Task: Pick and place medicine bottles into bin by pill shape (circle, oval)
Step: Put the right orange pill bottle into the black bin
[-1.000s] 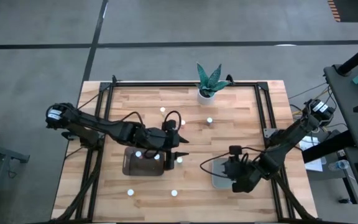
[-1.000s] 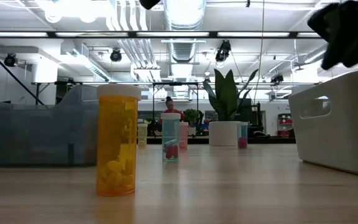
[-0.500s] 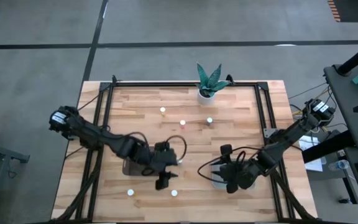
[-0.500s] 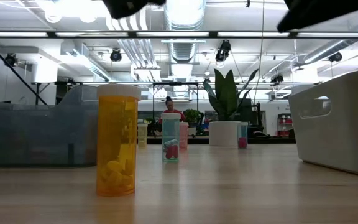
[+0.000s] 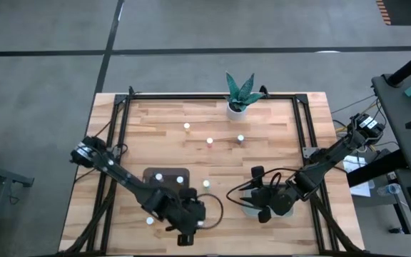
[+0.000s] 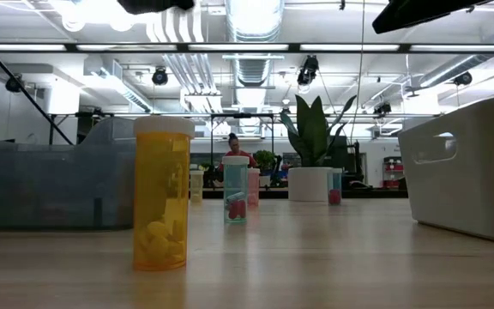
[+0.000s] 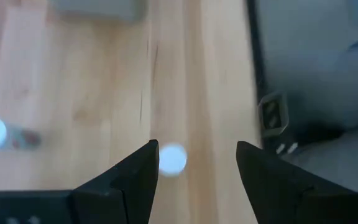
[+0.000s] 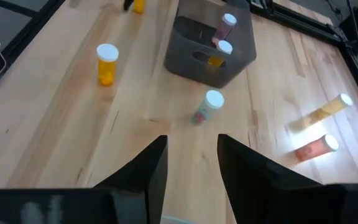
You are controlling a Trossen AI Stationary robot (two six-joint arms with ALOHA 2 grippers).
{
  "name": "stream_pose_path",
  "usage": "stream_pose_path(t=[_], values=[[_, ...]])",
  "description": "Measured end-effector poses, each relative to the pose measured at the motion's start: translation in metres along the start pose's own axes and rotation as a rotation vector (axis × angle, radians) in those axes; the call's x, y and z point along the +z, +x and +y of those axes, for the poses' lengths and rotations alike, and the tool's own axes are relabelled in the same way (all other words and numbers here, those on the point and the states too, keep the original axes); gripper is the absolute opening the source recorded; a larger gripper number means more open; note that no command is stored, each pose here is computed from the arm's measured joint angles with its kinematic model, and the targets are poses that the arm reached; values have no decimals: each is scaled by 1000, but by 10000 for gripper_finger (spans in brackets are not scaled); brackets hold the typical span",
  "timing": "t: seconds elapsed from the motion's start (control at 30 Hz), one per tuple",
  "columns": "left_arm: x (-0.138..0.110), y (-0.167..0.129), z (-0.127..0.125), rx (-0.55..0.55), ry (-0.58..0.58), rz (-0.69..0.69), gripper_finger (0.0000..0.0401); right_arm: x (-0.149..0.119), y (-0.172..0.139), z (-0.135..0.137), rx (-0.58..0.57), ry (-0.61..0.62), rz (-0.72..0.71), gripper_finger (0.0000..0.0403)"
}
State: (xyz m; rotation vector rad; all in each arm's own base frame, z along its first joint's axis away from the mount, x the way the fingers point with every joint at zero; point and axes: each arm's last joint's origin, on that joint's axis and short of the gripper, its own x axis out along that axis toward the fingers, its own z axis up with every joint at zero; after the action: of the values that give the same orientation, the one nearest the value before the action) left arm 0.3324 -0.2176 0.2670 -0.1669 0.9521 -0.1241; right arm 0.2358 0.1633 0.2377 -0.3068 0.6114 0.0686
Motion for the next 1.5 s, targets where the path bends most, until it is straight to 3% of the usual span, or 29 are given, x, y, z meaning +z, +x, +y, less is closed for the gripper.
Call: stream_pose_path(t=[0.33,0.77,1.5], values=[[-19,22,-24,173,97,55,198,1,0,0,2,88,-7,132],[-20,27,-28,172,97,-28,198,1,0,0,3,155,-14,132],[-44,57,-16,184,104,-104,198,0,1,1,0,159,-9,132]])
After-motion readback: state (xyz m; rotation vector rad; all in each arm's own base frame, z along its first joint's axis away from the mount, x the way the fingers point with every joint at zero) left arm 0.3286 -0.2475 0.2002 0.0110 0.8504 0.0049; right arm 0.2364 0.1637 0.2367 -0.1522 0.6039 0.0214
